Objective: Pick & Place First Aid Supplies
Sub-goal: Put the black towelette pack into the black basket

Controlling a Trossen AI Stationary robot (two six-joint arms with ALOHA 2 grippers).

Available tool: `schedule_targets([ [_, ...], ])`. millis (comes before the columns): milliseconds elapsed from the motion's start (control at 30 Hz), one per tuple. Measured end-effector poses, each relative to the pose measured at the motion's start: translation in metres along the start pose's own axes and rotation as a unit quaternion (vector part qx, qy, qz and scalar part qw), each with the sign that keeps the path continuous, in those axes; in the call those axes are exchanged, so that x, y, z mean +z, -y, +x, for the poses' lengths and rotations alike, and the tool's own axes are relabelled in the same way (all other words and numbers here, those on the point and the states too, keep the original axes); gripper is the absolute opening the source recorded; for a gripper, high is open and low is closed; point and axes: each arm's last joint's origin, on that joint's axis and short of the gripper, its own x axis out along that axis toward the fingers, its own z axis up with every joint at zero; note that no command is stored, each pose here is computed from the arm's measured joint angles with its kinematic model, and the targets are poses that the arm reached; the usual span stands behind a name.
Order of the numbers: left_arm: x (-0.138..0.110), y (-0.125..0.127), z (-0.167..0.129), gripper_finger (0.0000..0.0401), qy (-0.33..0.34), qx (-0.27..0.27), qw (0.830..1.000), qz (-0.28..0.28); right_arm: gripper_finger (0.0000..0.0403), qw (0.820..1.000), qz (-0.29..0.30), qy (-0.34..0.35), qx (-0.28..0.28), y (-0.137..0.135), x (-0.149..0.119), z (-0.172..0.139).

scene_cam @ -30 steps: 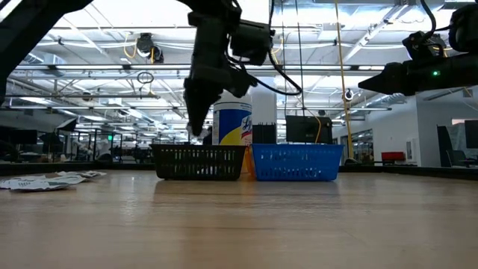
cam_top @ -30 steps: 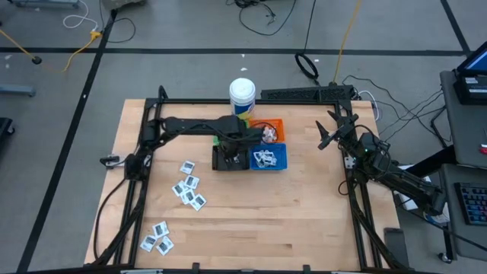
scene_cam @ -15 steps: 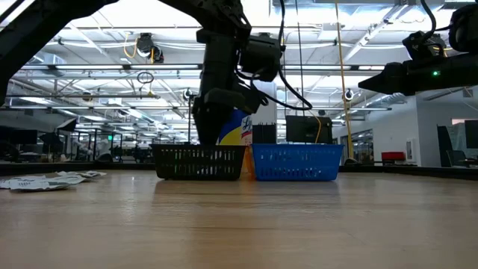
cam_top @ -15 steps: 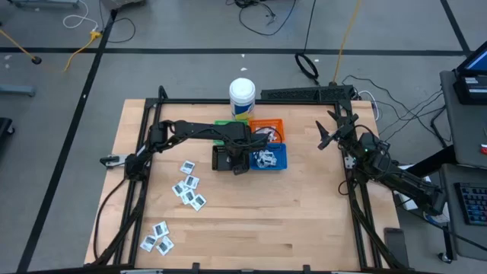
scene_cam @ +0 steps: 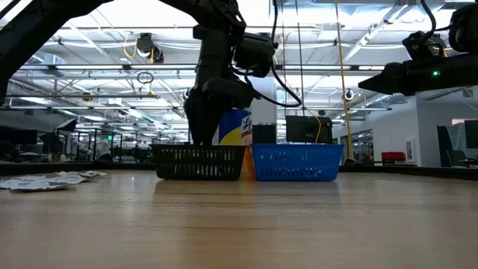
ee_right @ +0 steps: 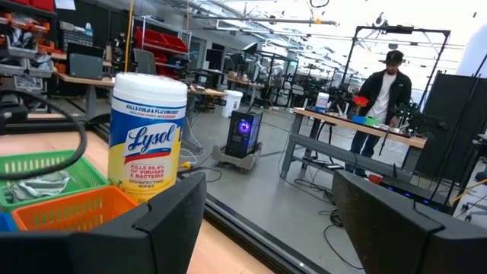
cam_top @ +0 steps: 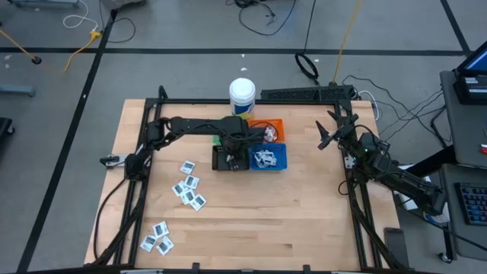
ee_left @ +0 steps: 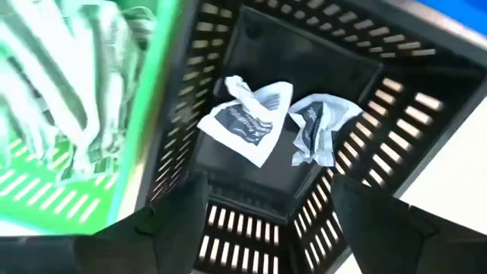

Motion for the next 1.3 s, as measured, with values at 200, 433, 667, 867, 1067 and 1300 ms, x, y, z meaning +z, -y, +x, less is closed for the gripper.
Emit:
schedule_targets([
  [200,-0.004,-0.009,-0.012,0.0306,0.009,-0.004,1.000,-0.029,0.0279,1.000,0.000,0.000,0.000,0.000,0.000,0.000],
  [433,-0.018,-0.012,-0.014,0.0305,-0.015,-0.012,0.996,-0.085,0.0279,1.000,0.000,0.000,0.000,0.000,0.000,0.000],
  [667,-0.057,-0.021,-0.012,0.0291,-0.003,-0.014,0.992,-0.125,0.0279,1.000,0.000,0.000,0.000,0.000,0.000,0.000],
  [867,-0.101,-0.030,-0.001,0.0285,-0.001,-0.014,0.986,-0.169,0.0279,1.000,0.000,0.000,0.000,0.000,0.000,0.000],
  [1067,-0.143,-0.040,0.009,0.0296,-0.014,-0.008,0.980,-0.197,0.0279,1.000,0.000,0.000,0.000,0.000,0.000,0.000],
  [1300,-0.174,-0.043,0.015,0.0292,-0.018,-0.006,0.979,-0.205,0.0279,1.000,0.000,0.000,0.000,0.000,0.000,0.000],
])
